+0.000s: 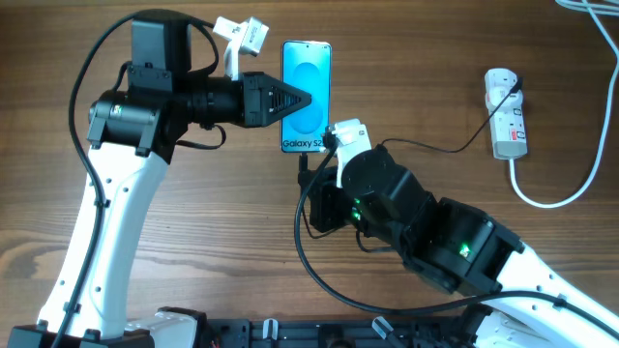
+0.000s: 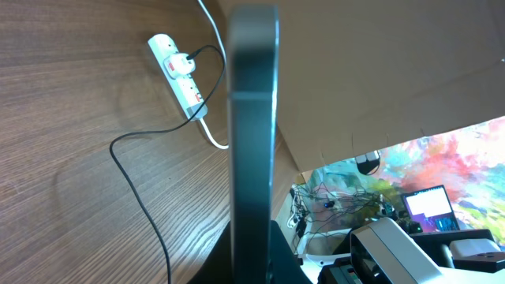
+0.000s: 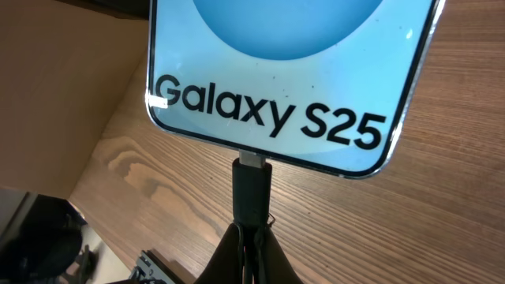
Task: Plug charger to phone and switch on socket
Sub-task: 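Push the USB-C plug up into the phone's bottom port, then lower the phone flat onto the table with the left gripper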
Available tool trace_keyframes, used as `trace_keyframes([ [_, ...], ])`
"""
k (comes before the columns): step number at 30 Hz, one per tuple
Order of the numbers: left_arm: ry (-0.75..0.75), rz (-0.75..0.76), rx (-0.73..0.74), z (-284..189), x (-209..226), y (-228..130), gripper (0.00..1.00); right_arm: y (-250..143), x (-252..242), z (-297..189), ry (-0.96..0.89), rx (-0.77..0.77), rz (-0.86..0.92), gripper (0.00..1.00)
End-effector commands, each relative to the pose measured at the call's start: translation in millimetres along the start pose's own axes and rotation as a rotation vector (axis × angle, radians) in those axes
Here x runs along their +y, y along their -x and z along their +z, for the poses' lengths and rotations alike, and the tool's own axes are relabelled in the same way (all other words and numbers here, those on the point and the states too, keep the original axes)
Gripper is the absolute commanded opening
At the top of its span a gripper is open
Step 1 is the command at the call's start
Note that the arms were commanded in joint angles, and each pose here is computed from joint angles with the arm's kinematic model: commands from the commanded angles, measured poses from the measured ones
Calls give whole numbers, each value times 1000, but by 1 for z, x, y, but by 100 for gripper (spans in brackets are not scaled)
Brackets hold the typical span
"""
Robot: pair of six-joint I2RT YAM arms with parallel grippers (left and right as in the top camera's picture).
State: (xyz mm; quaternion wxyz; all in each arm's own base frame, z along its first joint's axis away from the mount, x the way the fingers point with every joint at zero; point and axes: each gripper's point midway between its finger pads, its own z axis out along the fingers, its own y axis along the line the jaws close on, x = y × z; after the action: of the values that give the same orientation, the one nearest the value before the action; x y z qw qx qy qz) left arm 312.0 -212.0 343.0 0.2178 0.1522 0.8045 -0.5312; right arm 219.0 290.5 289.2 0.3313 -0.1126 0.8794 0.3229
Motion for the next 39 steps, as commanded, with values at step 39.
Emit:
trace_keyframes([
  [39,-34,12,34,0,-7,-9,4,43,10,-17,20,-146,-20,4],
])
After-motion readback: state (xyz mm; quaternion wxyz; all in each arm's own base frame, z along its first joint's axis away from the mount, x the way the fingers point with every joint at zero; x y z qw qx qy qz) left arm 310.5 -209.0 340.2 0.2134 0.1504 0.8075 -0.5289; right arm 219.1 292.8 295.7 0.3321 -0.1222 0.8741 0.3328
